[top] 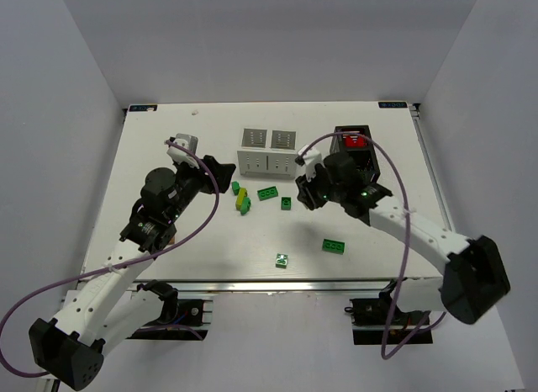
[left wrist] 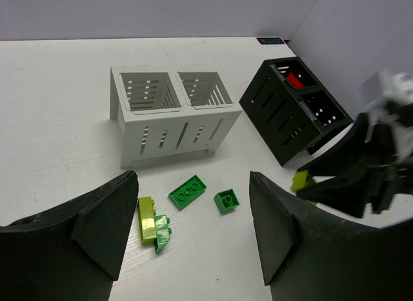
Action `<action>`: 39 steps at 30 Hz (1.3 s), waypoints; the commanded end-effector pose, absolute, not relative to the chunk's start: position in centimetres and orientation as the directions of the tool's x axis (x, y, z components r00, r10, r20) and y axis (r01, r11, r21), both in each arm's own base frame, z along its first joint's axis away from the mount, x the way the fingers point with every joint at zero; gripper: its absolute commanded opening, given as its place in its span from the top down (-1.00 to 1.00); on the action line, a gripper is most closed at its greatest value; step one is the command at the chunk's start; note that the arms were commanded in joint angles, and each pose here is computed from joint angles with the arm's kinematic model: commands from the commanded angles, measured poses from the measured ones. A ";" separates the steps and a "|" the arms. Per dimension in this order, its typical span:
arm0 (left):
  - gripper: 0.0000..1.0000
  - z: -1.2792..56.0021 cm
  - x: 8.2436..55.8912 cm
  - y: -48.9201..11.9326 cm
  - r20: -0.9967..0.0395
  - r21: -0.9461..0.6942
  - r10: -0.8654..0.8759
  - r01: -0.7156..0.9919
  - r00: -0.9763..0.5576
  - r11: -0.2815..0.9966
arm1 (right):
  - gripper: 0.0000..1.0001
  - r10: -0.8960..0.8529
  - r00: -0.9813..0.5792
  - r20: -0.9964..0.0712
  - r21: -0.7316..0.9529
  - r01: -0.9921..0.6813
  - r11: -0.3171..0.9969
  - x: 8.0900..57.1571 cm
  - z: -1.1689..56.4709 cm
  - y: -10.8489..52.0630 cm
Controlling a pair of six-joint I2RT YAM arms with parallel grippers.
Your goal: Sort the legos into containers by color
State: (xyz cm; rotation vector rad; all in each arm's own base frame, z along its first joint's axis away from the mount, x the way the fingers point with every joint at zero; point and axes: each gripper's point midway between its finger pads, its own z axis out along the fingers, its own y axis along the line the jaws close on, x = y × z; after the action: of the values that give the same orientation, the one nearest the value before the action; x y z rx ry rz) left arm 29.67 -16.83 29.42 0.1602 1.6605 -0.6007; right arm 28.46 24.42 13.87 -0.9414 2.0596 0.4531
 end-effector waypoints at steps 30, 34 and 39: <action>-0.58 29.7 29.2 -18.2 -0.948 -0.317 -0.250 0.504 -0.198 0.804 | 1.00 -0.188 0.018 -0.982 -0.188 -0.050 0.981 39.7 25.5 7.8; -0.58 29.6 29.3 -18.0 -0.950 -0.311 -0.245 0.494 -0.195 0.812 | 1.00 -0.192 -0.060 -0.980 -0.182 -0.137 0.974 40.8 23.5 9.6; -0.58 29.7 29.3 -17.9 -0.950 -0.309 -0.245 0.492 -0.191 0.814 | 0.98 -0.204 -0.127 -0.971 -0.177 -0.195 0.965 41.0 21.6 10.3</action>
State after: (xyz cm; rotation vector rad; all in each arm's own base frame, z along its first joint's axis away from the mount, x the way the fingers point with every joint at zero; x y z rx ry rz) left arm 29.34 -18.12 29.40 0.1996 1.6480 -0.6744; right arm 40.22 9.42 19.35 -0.3006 1.7444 -0.0662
